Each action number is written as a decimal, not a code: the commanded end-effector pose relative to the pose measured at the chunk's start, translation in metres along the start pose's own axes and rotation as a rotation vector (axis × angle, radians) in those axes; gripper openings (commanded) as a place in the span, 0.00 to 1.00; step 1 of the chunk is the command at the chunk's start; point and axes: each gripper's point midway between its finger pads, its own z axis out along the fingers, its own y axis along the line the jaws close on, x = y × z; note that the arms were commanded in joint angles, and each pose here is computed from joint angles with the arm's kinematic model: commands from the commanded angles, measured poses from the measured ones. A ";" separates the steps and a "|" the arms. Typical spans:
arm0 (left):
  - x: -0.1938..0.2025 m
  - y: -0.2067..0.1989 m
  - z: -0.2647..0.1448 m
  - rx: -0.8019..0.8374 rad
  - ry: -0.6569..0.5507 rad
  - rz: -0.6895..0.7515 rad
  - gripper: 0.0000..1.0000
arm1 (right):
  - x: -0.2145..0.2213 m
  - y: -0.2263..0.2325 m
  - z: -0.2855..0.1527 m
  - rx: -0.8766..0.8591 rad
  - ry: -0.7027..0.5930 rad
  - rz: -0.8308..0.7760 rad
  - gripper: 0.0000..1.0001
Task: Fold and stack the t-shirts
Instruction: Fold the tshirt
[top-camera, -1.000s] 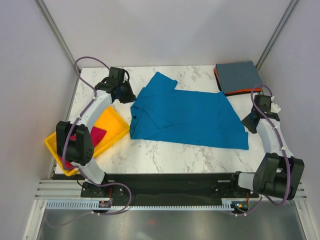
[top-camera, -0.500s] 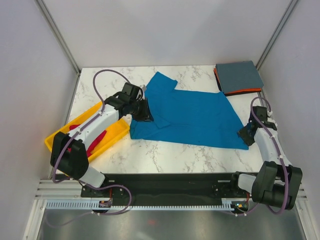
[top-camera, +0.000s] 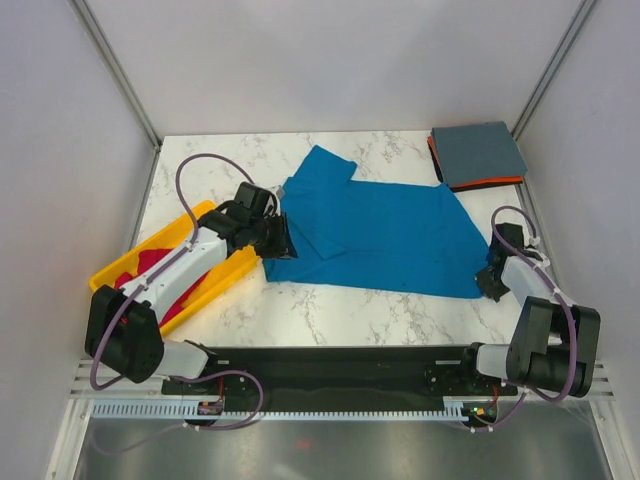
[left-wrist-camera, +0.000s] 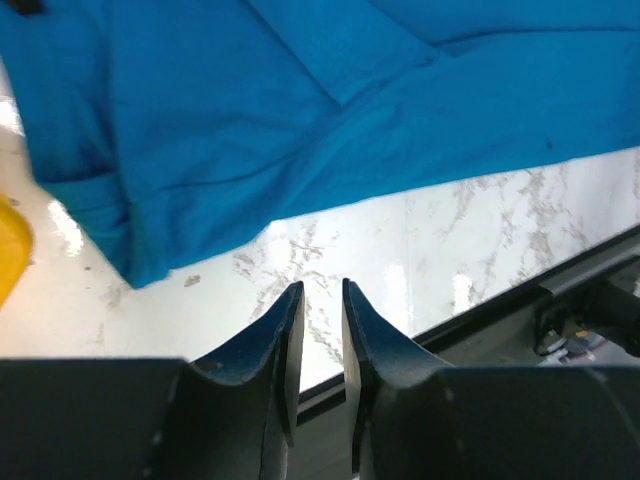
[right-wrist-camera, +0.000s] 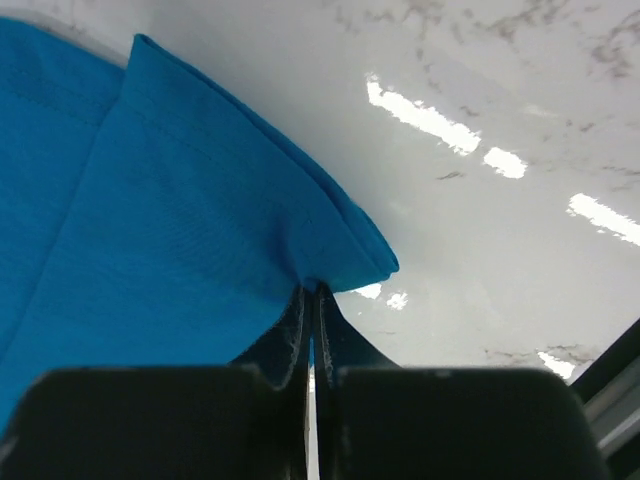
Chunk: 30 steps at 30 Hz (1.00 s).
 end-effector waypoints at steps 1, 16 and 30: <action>-0.003 0.016 -0.011 -0.101 -0.043 0.053 0.29 | -0.027 -0.028 0.005 0.148 -0.131 0.008 0.00; 0.062 0.027 0.018 -0.039 0.131 -0.017 0.37 | -0.081 -0.036 -0.008 0.183 -0.233 0.060 0.00; 0.088 0.023 0.050 0.038 0.204 -0.061 0.42 | -0.079 -0.030 -0.003 0.129 -0.208 0.067 0.00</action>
